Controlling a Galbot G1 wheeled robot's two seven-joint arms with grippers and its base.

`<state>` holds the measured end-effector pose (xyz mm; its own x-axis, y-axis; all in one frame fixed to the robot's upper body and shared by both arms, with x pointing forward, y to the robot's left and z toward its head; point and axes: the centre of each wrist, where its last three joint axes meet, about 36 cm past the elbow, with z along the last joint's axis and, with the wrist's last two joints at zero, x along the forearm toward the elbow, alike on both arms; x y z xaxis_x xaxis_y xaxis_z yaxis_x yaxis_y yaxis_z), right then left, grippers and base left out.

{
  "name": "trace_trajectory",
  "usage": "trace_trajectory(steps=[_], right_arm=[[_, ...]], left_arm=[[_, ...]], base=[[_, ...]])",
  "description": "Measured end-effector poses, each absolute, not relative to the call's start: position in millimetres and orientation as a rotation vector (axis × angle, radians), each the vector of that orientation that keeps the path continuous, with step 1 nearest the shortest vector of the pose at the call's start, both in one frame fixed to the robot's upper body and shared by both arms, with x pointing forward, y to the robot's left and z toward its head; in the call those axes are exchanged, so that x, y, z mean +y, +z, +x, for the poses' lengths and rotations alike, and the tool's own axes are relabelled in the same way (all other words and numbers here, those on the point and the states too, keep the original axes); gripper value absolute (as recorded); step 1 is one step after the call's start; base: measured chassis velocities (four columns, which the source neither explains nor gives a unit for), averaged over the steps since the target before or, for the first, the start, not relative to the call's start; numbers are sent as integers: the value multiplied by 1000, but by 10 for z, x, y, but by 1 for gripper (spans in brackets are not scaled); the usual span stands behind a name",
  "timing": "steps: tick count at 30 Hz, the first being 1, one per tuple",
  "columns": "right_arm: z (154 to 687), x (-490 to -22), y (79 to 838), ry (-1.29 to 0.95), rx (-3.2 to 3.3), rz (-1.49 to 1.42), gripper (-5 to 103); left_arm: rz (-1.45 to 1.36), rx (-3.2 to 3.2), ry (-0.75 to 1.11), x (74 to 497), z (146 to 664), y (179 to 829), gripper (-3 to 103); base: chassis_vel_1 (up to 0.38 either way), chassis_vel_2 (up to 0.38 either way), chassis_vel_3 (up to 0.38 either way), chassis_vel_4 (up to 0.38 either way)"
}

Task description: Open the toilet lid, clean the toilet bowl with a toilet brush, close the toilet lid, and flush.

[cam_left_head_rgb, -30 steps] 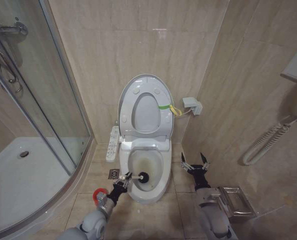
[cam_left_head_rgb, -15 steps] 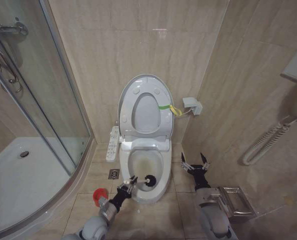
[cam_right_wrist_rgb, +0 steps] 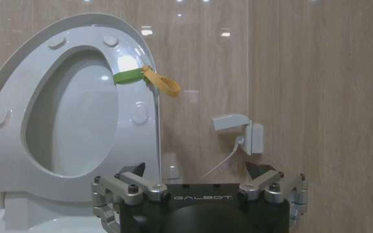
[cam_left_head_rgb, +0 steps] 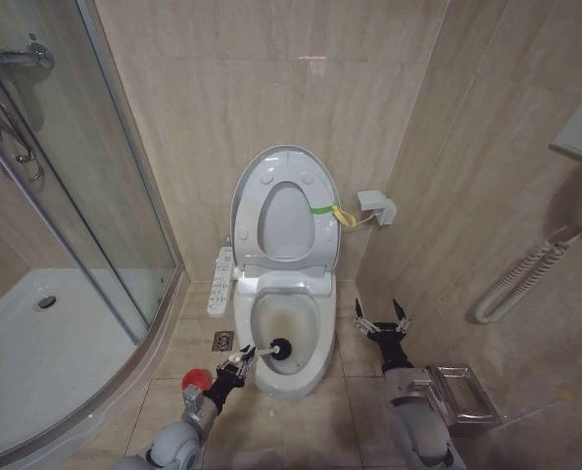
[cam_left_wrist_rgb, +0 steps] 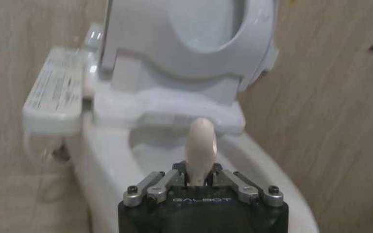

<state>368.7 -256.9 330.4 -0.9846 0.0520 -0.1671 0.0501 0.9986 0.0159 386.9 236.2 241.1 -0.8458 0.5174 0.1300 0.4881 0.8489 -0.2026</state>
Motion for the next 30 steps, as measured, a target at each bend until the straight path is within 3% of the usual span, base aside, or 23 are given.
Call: trace_trajectory(steps=[20,30], right_arm=[[3687,-2569,3304,17,2972,77,100],[3687,-2569,3304,17,2972,76,100]], left_arm=[[-985,-3156,143,2444,4213,2595,19],[-980,-3284,139,2398,4447,3133,19]], base=[[0,0,0,0],[0,0,0,0]])
